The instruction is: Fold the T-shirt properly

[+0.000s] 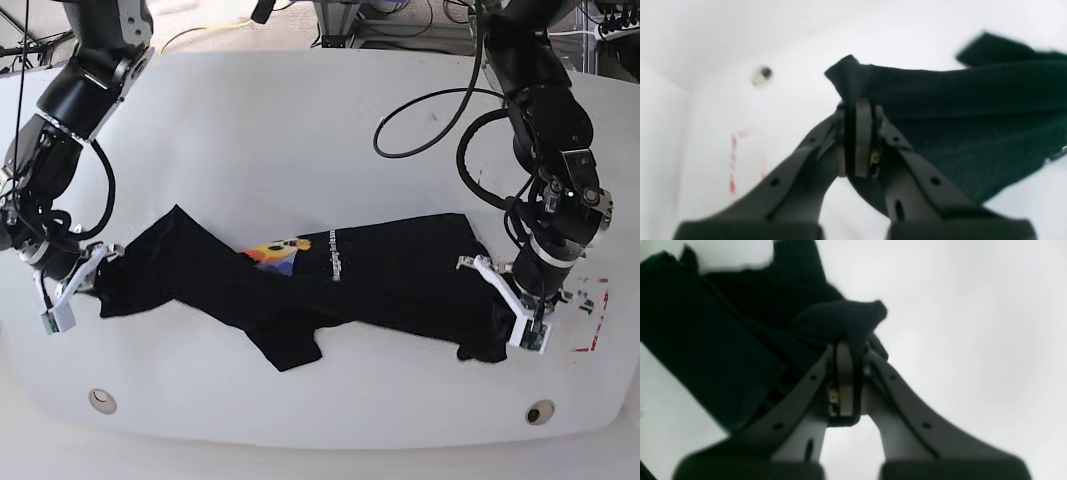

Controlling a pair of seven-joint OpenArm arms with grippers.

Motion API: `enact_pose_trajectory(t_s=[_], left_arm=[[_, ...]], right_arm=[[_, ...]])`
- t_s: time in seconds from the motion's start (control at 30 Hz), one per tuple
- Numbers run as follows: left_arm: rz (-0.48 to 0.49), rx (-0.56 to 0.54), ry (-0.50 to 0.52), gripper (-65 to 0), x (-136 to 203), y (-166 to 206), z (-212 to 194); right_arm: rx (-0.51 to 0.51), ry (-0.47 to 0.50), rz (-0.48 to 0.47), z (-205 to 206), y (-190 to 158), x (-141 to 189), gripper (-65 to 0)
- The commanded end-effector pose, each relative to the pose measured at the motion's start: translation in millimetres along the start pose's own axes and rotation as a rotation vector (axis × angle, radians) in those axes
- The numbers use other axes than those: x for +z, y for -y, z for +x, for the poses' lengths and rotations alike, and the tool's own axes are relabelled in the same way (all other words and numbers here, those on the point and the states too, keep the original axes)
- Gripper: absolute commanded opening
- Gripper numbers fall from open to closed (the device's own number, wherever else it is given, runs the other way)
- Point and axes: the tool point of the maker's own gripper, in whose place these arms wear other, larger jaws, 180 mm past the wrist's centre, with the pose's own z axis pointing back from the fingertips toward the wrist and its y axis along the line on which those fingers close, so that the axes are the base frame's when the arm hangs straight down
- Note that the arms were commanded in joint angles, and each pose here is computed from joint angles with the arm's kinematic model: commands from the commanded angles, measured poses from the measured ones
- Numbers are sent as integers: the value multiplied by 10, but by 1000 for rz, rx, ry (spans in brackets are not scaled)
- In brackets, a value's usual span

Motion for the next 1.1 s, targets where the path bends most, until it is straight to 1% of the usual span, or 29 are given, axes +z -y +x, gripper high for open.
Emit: enact_pose_trajectory(t_s=[0.0, 0.1, 0.13, 0.2, 0.23, 0.3, 0.4, 0.43, 0.5, 0.6, 0.7, 0.77, 0.83, 0.93, 1.0, 1.07], left_arm=[[42, -6, 88, -650, 27, -145, 340], [92, 24, 140, -650, 42, -314, 651], [113, 28, 168, -650, 63, -396, 811], [137, 32, 206, -650, 100, -493, 1021], [153, 25, 229, -650, 129, -550, 1140], [222, -20, 263, -650, 228, -761, 1378], [289, -47, 354, -650, 407, -977, 1812], [297, -48, 376, -650, 447, -1008, 1905], [348, -75, 415, -650, 600, -1179, 2093], [379, -126, 432, -650, 695, -1272, 2241], [376, -180, 403, -650, 659, -1256, 2211], [348, -189, 352, -650, 539, -1160, 2002], [325, -190, 303, -650, 441, -1090, 1790], [298, -189, 245, -650, 345, -1006, 1529], [277, -192, 200, -650, 303, -913, 1302], [254, -192, 147, -650, 255, -836, 1059]], right_arm=[[62, 94, -25, 557, 141, 130, -650], [106, 128, -32, 958, 214, 195, -650], [127, 145, -38, 1155, 244, 243, -650], [156, 171, -40, 1417, 251, 307, -650], [180, 181, -47, 1552, 249, 356, -650], [244, 208, -68, 1876, 218, 490, -650], [327, 231, -90, 2269, 144, 658, -650], [346, 238, -99, 2357, 135, 714, -650], [385, 252, -127, 2538, 126, 861, -650], [415, 261, -155, 2658, 135, 990, -650], [418, 252, -165, 2643, 165, 1011, -650], [406, 228, -140, 2514, 165, 918, -650], [379, 207, -94, 2331, 154, 796, -650], [316, 174, -36, 1971, 186, 636, -650], [269, 149, -3, 1637, 200, 541, -650], [228, 112, 9, 1302, 230, 469, -650]])
